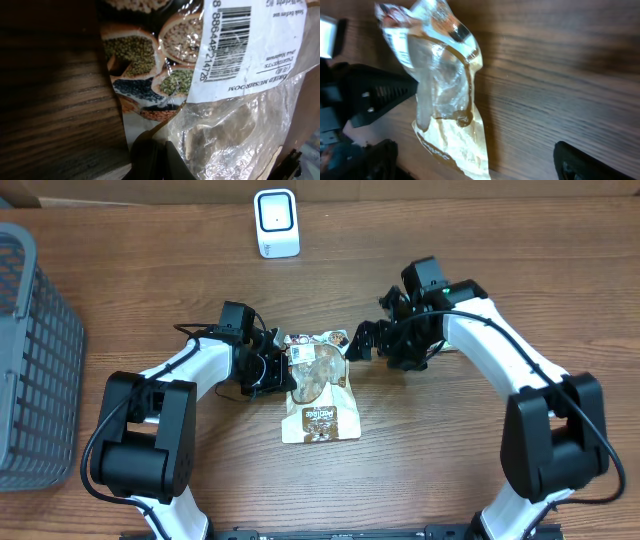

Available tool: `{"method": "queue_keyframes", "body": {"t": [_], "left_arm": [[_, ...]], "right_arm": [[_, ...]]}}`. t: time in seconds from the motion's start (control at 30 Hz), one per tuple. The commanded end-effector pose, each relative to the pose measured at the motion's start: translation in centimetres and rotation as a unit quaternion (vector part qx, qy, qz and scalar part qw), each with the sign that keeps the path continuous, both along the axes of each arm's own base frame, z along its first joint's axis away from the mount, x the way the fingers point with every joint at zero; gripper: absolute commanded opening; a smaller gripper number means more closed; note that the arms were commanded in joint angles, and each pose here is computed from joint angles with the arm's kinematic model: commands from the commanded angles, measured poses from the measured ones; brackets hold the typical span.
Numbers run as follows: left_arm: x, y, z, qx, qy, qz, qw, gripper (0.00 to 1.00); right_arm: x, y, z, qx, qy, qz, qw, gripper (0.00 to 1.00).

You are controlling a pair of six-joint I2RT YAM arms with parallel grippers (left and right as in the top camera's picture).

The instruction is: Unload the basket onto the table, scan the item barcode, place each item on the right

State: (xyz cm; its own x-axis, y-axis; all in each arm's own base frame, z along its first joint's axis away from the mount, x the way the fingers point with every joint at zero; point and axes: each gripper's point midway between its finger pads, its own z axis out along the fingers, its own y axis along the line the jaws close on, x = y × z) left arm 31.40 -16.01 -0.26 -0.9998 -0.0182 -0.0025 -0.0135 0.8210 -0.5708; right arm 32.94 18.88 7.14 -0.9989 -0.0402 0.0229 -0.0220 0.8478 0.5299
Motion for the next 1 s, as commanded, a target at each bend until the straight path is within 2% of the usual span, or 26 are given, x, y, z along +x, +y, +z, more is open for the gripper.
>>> {"method": "queue_keyframes", "body": {"t": [0.0,0.4,0.6,0.77,0.87,0.97], "left_arm": [[0.1,1.4,-1.6,0.046,0.008,0.011,0.999,0.04],[-0.4,1.7,-2.2,0.058,0.020,0.012,0.998,0.04],[-0.7,1.6,-2.7,0.056,0.031,0.013,0.998,0.04],[-0.6,1.6,-2.7,0.056,0.030,0.013,0.998,0.04],[-0.6,1.6,-2.7,0.056,0.030,0.013,0.998,0.04],[-0.6,1.6,-2.7,0.057,0.029,0.013,0.998,0.04]], "right_arm": [[-0.6,1.0,-0.7,0.037,0.017,0.008,0.999,0.96],[-2.1,3.1,-5.2,0.101,0.089,-0.023,0.991,0.82],[-2.7,4.6,-6.3,0.105,0.092,-0.038,0.989,0.82],[-2.6,6.3,-6.3,0.114,0.087,-0.045,0.989,0.74],[-2.6,7.5,-6.3,0.114,0.081,-0.043,0.989,0.62],[-2.8,8.3,-6.4,0.109,0.069,-0.035,0.991,0.34]]}}
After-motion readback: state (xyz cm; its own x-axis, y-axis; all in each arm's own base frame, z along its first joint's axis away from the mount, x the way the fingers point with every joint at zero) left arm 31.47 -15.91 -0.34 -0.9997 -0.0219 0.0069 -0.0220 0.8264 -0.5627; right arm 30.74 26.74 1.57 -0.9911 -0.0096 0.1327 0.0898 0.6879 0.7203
